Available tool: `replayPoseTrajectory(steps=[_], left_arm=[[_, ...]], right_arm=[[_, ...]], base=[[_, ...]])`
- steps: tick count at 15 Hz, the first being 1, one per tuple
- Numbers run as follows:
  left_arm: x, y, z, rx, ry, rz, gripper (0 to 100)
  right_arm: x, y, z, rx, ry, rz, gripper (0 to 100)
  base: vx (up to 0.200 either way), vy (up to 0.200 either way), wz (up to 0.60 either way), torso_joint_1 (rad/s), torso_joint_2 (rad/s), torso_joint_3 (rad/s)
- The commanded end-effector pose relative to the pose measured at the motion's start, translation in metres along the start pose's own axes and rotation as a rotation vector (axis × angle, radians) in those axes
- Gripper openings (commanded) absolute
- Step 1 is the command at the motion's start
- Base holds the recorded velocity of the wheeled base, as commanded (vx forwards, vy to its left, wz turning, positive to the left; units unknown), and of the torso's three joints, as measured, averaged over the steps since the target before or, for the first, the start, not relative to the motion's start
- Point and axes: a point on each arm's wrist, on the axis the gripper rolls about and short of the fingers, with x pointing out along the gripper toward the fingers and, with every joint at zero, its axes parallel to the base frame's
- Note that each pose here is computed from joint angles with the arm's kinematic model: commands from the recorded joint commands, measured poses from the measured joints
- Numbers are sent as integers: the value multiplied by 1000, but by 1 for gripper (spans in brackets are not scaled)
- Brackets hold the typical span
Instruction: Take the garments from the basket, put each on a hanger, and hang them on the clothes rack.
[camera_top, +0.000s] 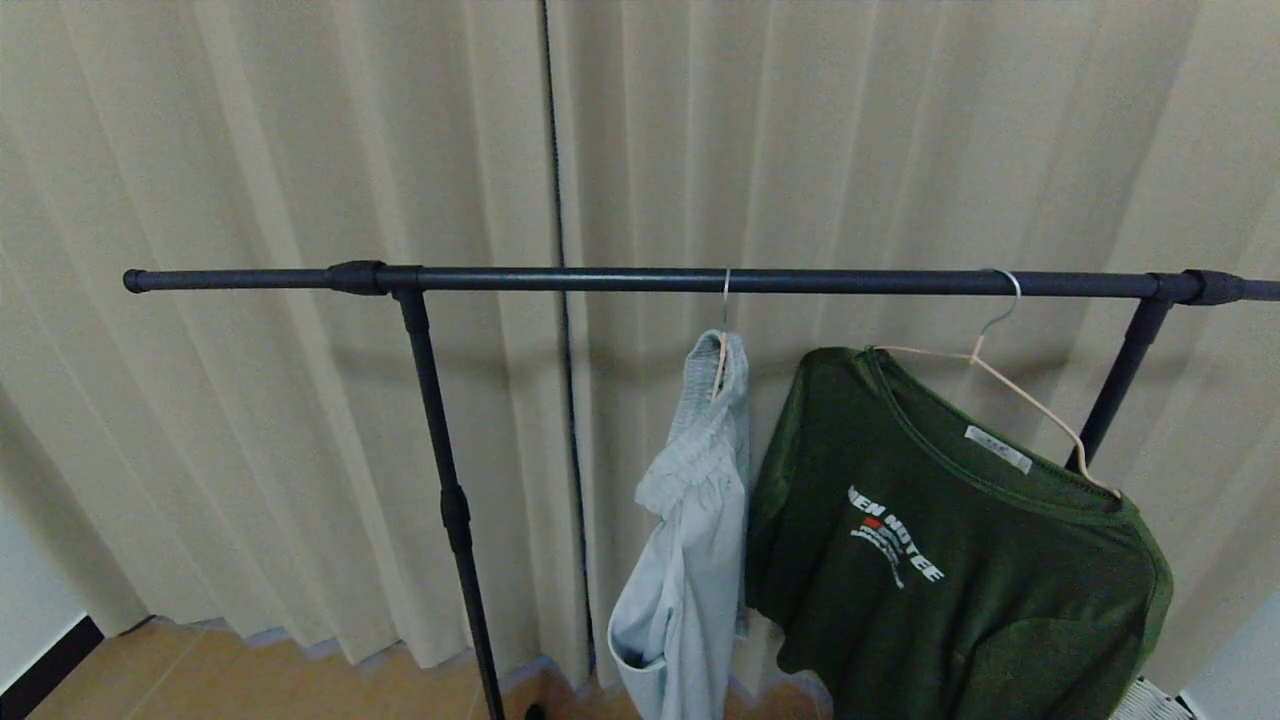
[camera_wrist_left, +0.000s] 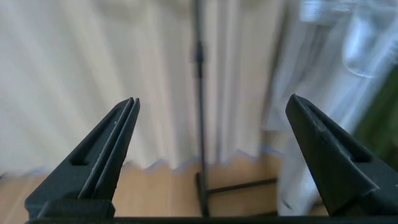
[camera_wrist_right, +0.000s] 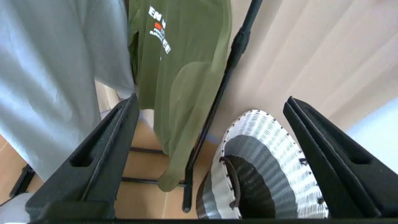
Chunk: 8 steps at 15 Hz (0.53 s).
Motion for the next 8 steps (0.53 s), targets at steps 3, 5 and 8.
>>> replayPoseTrajectory(steps=[3,5,8], left_arm=[[-1,1,-1,19,-7,-100,100],[-2,2,-1,23,-13,-136,100],[-9,0,-4,46,-106,-123,100]], right_arm=[[-3,2,-17,20,-84,19,100],[-8,0,-20,12,-162,72,100],[-7,1,-23,73,-167,70,100]], base=[[0,0,0,0,0,0],[0,0,0,0,0,0],[0,0,0,0,0,0]])
